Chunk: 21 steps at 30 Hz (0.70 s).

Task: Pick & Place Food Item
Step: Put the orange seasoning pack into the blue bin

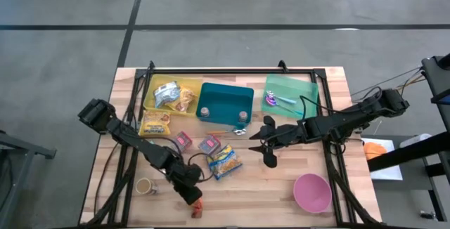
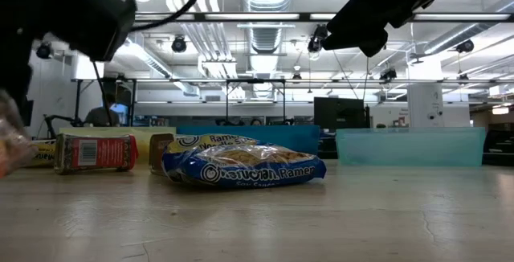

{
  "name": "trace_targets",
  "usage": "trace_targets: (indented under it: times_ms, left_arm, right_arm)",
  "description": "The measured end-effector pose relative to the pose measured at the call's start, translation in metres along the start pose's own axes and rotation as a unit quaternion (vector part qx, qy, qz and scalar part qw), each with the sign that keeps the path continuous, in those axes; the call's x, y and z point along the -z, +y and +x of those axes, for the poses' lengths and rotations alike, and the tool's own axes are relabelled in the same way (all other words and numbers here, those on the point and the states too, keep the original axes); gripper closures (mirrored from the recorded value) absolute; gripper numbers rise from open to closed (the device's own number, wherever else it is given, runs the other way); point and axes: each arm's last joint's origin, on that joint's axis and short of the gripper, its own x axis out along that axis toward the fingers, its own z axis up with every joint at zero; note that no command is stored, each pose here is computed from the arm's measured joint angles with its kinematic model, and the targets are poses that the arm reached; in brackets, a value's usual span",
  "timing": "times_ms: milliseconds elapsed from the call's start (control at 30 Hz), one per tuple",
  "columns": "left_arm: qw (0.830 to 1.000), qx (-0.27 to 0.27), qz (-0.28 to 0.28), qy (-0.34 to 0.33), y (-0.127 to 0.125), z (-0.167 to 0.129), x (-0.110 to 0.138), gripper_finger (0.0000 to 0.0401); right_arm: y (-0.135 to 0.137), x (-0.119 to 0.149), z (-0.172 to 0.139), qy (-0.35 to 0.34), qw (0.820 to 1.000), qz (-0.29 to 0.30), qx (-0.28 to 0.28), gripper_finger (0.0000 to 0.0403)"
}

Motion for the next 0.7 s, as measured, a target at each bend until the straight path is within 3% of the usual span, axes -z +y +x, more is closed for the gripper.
trace_targets:
  times_ms: [200, 467, 700]
  left_arm:
    - [0.995, -0.074, 0.040, -0.059, -0.023, -0.027, -0.004, 0.0400]
    - [0.980, -0.110, 0.107, -0.124, -0.059, -0.073, -0.012, 0.0401]
    - [0.963, -0.160, 0.123, -0.177, -0.070, -0.114, -0.027, 0.0401]
  right_arm:
    - [0.000, 0.000, 0.000, 0.000, 1.000, 0.000, 0.000, 0.0213]
    - [0.000, 0.001, 0.000, 0.003, 1.000, -0.003, 0.001, 0.0213]
    - [0.000, 0.001, 0.000, 0.004, 1.000, -0.005, 0.001, 0.0213]
